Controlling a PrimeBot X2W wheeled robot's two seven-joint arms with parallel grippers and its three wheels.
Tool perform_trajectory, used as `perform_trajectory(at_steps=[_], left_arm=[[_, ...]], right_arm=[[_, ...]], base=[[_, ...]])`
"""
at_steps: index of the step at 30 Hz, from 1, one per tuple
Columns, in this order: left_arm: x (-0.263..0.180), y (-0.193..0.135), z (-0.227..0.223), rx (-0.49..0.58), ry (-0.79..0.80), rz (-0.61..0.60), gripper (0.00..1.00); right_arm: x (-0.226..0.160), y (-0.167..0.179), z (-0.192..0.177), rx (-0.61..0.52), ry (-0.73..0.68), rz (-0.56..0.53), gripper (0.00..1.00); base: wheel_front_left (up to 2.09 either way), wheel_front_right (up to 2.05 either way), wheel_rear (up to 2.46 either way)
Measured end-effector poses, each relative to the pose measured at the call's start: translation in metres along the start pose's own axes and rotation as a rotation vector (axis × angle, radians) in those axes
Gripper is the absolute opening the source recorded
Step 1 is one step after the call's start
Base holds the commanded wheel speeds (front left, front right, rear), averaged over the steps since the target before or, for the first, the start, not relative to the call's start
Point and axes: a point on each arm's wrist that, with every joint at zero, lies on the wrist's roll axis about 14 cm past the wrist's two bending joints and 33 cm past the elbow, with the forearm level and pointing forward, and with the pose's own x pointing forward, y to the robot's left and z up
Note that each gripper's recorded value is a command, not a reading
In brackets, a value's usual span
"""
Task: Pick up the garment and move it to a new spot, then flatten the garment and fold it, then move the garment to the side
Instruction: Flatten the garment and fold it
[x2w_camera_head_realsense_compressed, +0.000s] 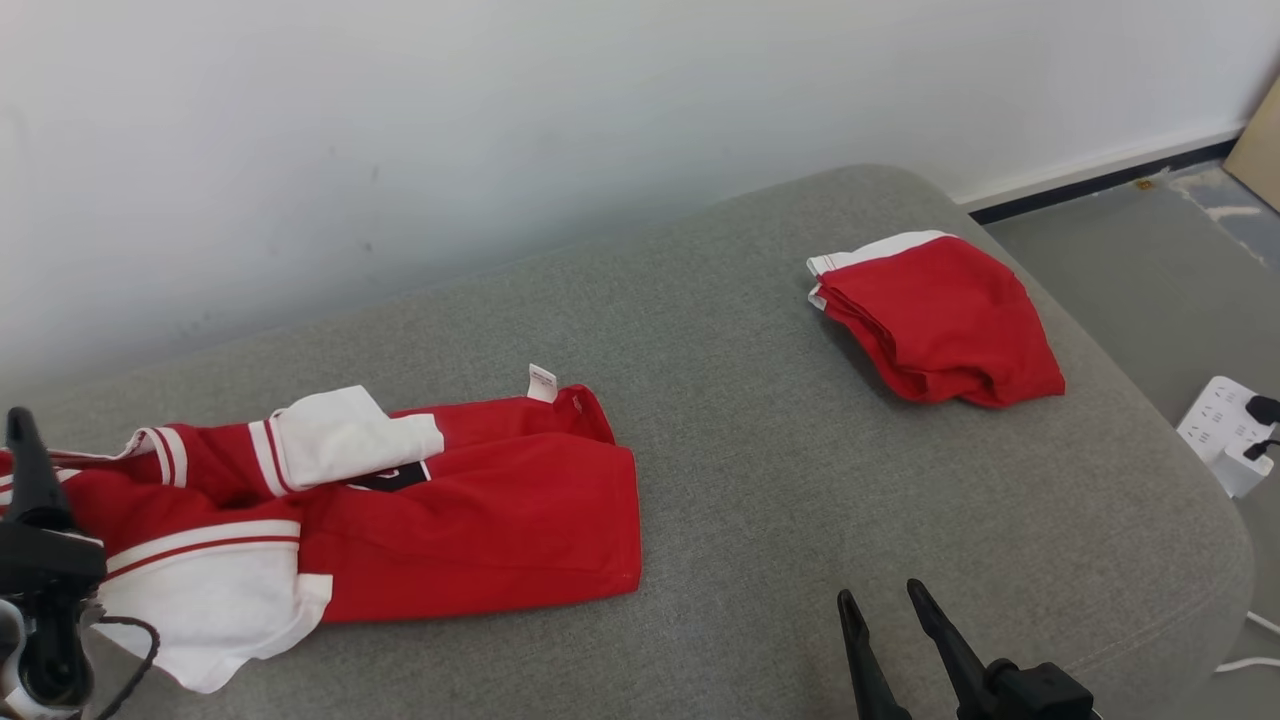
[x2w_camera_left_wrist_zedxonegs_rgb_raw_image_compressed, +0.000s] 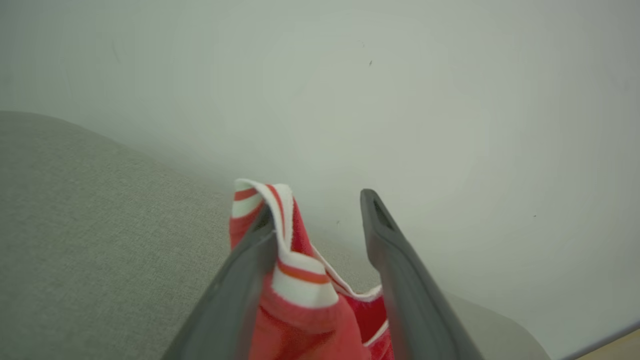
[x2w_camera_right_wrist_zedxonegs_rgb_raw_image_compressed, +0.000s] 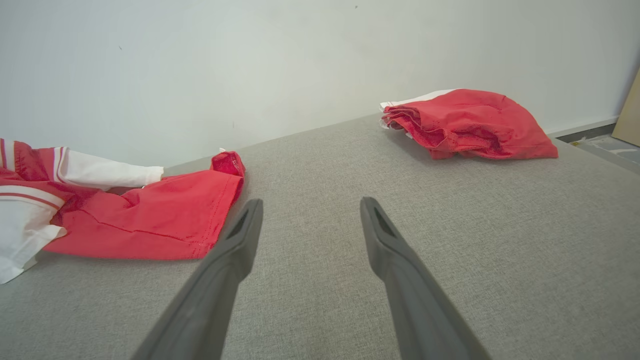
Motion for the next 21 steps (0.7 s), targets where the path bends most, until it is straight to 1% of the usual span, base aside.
perform_trajectory(at_steps=[3,5,10,15,21], left_arm=[[0.001,-0.006,-0.001,0.105,-0.018,-0.056,1.0],[-0.002,-0.005,0.003,0.149,-0.038,-0.072,1.0],[-0.028,0.002,0.014,0.252,-0.092,-0.096,1.0],[-0.07,0.023,-0.003,0.316,-0.059,-0.065,1.0],[-0.089,0.044,0.03,0.334,-0.139,0.01,1.0]], right_arm=[[-0.001,-0.004,-0.005,0.001,0.016,-0.012,1.0],[-0.001,-0.003,-0.007,0.005,0.024,-0.009,1.0],[0.003,0.015,-0.02,0.059,0.063,0.047,1.0],[0.012,0.032,-0.032,0.11,0.102,0.11,1.0],[0.023,0.059,-0.04,0.117,0.137,0.219,1.0]], base=[[0.0,0.0,0.0],[0.0,0.0,0.0],[0.0,0.0,0.0],[0.0,0.0,0.0],[0.0,0.0,0.0]])
